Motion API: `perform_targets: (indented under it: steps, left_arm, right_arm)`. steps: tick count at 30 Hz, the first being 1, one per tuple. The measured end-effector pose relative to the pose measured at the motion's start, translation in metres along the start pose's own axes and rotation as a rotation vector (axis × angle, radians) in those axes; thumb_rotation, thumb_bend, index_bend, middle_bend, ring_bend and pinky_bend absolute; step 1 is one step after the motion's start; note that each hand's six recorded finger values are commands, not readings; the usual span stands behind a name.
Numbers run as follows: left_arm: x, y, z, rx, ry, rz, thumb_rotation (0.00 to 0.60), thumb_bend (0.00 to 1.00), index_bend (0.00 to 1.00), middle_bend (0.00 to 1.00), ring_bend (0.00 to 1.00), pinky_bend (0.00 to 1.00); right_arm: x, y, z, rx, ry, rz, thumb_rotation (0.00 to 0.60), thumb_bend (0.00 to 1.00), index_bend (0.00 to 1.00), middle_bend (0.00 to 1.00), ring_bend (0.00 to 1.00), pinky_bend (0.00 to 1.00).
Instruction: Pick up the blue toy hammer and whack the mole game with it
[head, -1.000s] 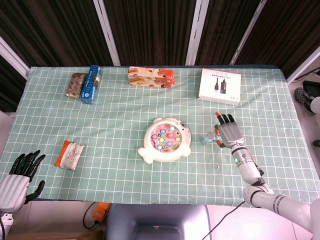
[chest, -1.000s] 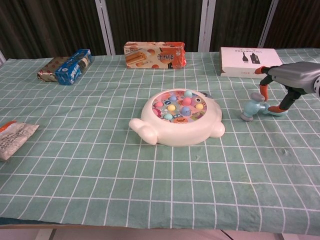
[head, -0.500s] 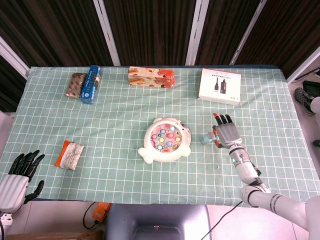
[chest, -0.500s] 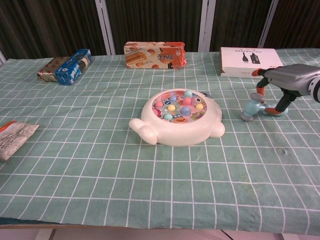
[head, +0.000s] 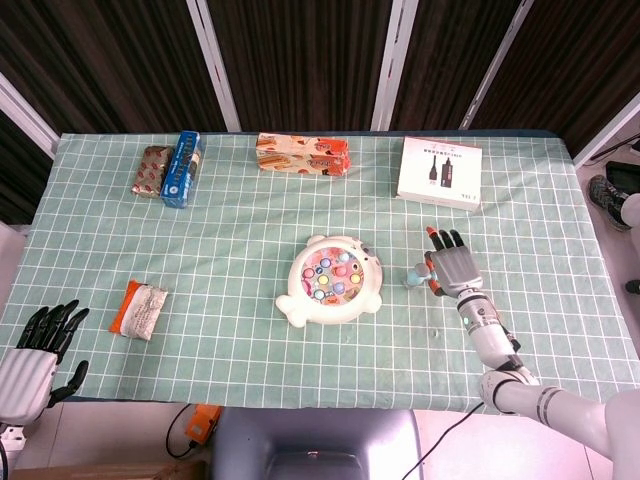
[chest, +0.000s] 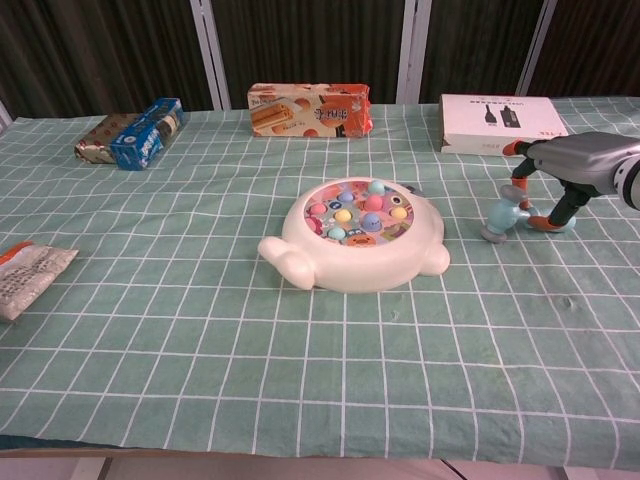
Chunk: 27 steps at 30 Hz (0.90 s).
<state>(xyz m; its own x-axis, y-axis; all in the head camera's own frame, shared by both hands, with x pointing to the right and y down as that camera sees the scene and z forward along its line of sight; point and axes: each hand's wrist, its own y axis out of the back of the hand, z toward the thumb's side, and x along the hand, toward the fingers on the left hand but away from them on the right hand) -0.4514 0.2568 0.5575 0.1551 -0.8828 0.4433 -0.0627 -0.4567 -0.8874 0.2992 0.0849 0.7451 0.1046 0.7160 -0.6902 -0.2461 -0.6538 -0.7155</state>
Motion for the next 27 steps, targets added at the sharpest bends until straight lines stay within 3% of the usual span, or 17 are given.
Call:
perform_targets:
  steps: [17, 27]
  left_arm:
    - [-0.0003, 0.0009, -0.0004, -0.002, 0.000, 0.004, 0.600, 0.42, 0.00, 0.00, 0.00, 0.00]
    - [-0.0002, 0.0009, -0.0003, -0.003, -0.002, 0.004, 0.600, 0.42, 0.00, 0.00, 0.00, 0.00]
  right_arm:
    - [-0.0003, -0.0040, -0.0003, -0.017, 0.000, 0.004, 0.600, 0.50, 0.64, 0.01, 0.00, 0.08]
    - [0.0001, -0.0044, -0.0021, -0.019, -0.005, -0.004, 0.600, 0.50, 0.70, 0.19, 0.05, 0.10]
